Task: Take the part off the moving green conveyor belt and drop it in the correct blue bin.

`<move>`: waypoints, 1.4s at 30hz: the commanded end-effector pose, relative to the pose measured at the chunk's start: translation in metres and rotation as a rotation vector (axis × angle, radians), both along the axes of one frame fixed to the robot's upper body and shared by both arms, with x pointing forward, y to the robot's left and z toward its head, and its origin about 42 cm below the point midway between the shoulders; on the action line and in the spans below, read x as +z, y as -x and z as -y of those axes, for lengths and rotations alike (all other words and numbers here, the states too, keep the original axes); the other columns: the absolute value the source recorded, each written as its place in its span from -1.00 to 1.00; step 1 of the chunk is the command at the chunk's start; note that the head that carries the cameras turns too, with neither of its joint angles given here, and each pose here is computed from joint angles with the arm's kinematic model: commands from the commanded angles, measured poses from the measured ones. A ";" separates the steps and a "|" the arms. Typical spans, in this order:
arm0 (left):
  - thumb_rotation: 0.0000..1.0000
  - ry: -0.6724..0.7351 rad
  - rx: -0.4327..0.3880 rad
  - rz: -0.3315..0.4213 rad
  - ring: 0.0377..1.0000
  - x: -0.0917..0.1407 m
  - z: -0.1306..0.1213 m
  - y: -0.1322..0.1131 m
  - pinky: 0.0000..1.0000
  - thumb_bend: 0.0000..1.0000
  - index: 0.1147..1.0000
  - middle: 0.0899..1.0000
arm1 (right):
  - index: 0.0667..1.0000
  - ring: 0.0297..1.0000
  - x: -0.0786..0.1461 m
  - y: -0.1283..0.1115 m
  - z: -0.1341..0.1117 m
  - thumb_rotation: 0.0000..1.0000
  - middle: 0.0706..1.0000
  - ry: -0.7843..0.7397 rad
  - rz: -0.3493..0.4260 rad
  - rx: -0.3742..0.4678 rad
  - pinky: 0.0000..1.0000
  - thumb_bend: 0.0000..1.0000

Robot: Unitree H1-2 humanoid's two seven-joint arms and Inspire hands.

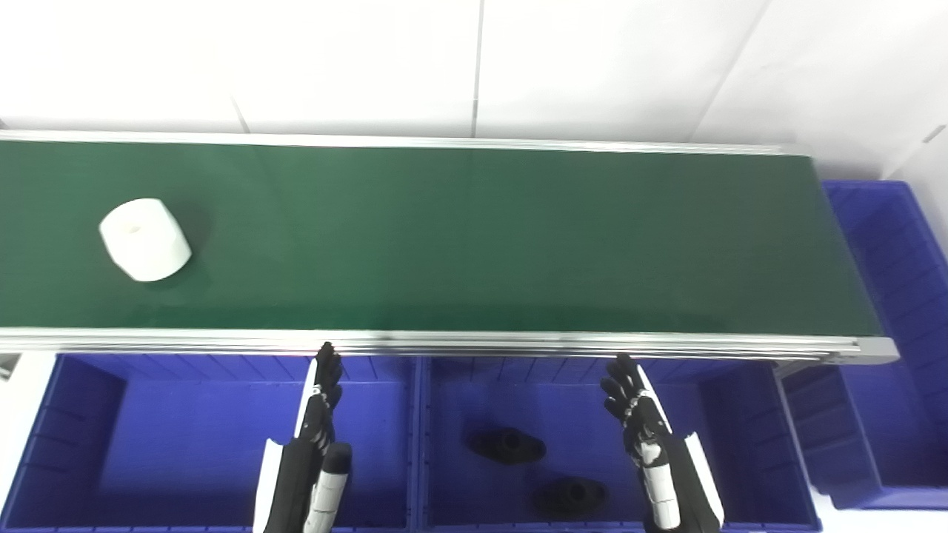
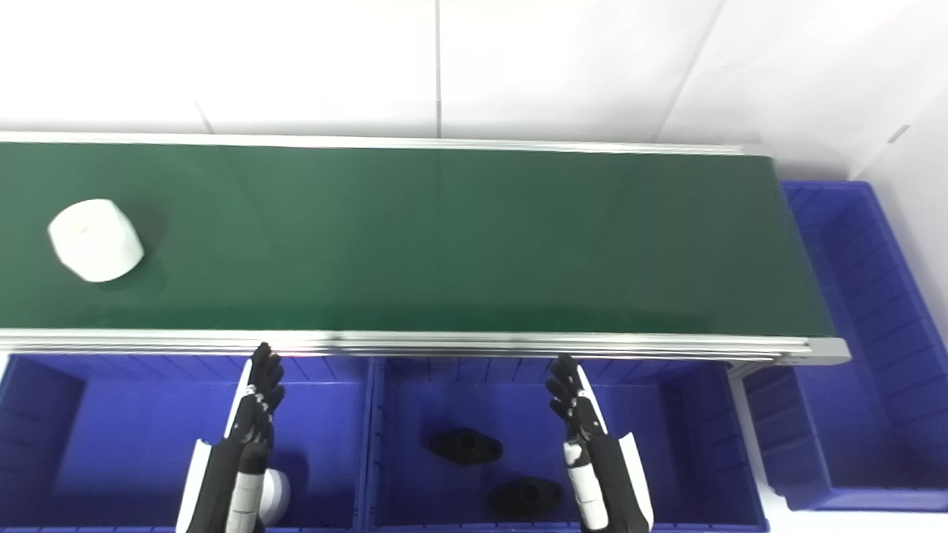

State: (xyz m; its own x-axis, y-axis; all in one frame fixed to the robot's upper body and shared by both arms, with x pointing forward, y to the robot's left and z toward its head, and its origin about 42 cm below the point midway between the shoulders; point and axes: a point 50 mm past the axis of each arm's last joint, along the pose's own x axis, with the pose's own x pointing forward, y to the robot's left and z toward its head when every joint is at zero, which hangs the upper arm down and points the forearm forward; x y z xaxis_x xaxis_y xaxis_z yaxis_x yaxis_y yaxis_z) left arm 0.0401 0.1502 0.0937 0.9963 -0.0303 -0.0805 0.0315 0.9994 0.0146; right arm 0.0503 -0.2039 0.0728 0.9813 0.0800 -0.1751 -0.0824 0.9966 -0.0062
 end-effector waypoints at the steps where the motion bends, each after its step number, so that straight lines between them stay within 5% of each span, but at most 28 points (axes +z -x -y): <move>1: 1.00 0.005 -0.006 0.060 1.00 0.005 0.008 -0.003 1.00 0.25 1.00 1.00 | 0.96 0.88 0.006 -0.002 0.007 1.00 0.92 -0.010 0.077 0.001 0.92 0.66; 12: 0.90 -0.011 -0.011 0.037 0.86 -0.009 0.031 -0.010 0.68 0.23 0.99 0.96 | 1.00 0.93 -0.012 -0.008 0.029 1.00 0.93 -0.024 0.075 -0.014 1.00 0.64; 27: 0.87 -0.070 -0.020 0.059 0.84 -0.010 0.031 -0.015 0.66 0.18 0.93 0.92 | 1.00 0.98 -0.011 -0.014 0.029 1.00 0.97 -0.022 0.067 -0.019 1.00 0.68; 33: 0.80 -0.119 -0.040 0.166 0.86 0.016 0.028 -0.014 0.64 0.25 0.88 0.89 | 1.00 1.00 -0.004 -0.011 0.025 1.00 0.98 -0.032 0.073 -0.010 1.00 0.62; 38: 0.78 -0.122 -0.001 0.314 0.81 0.055 0.023 -0.021 0.52 0.62 0.89 0.88 | 1.00 1.00 0.000 -0.008 0.023 1.00 0.97 -0.039 0.068 0.000 1.00 0.59; 40: 0.63 -0.148 -0.003 0.376 0.78 0.067 0.018 -0.028 0.48 0.57 0.92 0.83 | 1.00 0.99 0.001 -0.007 0.023 1.00 0.97 -0.040 0.064 -0.002 1.00 0.62; 42: 0.23 -0.150 -0.008 0.434 0.75 0.079 0.011 -0.038 0.50 0.61 0.89 0.79 | 1.00 0.98 0.002 -0.007 0.022 1.00 0.97 -0.040 0.059 -0.008 1.00 0.65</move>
